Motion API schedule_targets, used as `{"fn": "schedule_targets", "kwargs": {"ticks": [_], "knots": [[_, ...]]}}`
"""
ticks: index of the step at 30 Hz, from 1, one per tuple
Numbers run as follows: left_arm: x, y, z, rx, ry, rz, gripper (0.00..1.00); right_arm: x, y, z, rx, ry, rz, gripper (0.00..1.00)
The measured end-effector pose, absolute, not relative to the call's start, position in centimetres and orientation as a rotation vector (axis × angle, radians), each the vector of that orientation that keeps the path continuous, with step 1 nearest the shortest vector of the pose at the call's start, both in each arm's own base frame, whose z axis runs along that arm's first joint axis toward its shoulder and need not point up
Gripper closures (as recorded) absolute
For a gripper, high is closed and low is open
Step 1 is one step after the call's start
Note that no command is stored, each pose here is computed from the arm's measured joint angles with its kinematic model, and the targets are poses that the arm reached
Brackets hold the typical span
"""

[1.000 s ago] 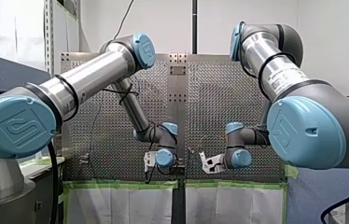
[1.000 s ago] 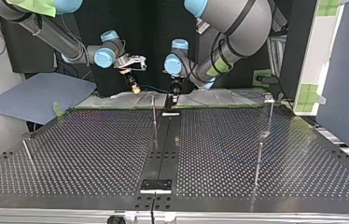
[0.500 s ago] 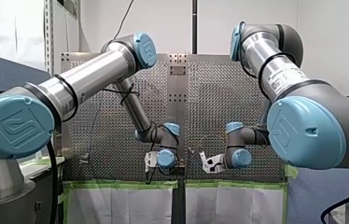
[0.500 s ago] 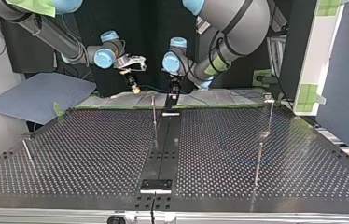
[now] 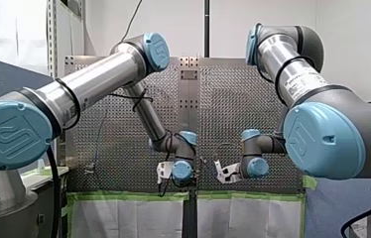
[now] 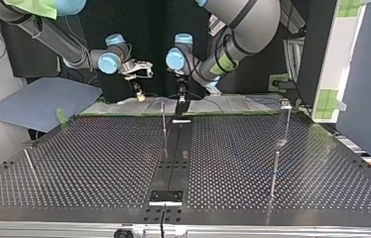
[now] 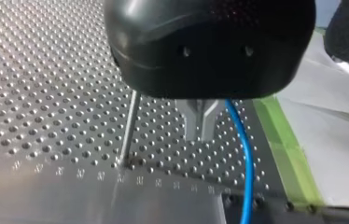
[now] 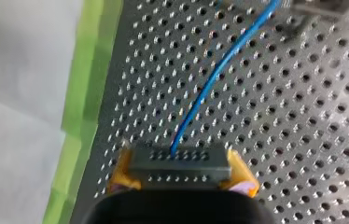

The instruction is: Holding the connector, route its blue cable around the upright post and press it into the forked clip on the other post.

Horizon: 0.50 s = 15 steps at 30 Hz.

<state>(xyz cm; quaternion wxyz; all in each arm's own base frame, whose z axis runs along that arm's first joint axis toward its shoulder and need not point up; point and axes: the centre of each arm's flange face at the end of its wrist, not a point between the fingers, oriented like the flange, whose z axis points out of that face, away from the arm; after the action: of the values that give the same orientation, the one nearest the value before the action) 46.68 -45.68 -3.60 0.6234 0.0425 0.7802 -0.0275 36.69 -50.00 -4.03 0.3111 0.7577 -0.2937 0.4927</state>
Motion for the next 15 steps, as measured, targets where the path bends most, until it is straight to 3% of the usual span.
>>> {"fn": "schedule_targets", "kwargs": {"ticks": [15], "knots": [[46.06, -46.66, -3.33, 0.103, 1.772, -0.057, 1.00, 36.73, -49.96, -4.02, 2.001, -0.774, 1.302, 1.00]]}}
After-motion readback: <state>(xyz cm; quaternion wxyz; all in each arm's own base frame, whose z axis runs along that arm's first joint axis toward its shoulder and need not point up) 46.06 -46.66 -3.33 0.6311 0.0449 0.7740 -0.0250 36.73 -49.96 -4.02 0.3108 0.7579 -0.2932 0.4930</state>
